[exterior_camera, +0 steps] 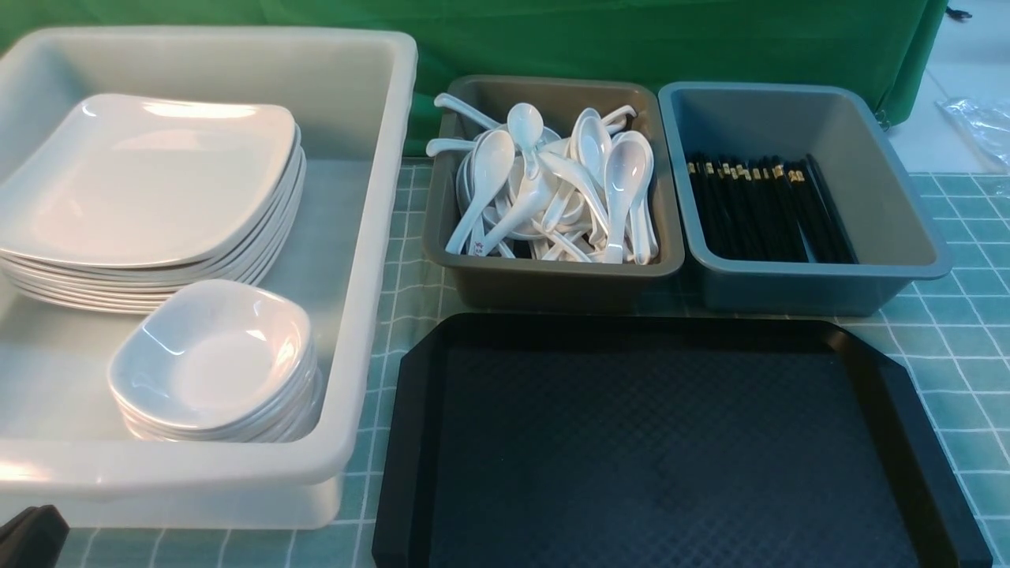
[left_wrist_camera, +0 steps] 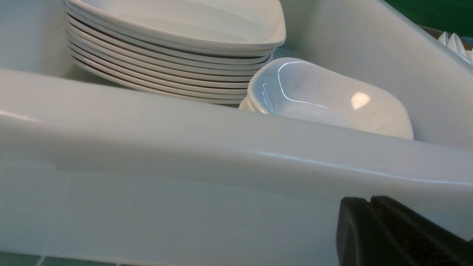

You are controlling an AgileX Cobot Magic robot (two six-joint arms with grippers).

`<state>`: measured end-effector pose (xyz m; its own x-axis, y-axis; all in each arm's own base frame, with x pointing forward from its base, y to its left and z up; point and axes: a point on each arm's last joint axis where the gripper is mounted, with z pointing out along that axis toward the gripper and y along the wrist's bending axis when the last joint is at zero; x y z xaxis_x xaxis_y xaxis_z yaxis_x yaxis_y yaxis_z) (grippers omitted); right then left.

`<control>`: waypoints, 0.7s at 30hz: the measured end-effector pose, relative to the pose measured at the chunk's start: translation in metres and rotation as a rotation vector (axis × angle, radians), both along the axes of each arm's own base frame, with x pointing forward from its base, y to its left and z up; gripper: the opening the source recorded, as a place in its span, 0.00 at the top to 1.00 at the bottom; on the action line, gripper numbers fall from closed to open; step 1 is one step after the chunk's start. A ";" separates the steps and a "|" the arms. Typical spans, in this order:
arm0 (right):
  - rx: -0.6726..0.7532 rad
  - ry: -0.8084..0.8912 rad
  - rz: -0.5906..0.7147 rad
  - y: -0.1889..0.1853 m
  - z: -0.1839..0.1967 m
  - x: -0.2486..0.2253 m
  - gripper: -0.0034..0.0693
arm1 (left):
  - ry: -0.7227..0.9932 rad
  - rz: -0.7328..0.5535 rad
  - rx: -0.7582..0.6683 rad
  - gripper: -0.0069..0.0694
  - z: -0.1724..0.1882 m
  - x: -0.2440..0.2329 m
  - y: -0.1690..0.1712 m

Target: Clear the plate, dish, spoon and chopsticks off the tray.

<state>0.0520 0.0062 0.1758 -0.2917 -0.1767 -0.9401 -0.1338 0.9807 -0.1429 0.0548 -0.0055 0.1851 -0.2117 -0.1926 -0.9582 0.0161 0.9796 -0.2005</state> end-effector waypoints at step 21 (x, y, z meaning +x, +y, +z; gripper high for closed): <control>0.000 0.000 0.000 0.000 0.000 0.000 0.63 | 0.000 0.000 -0.001 0.89 0.000 0.000 0.000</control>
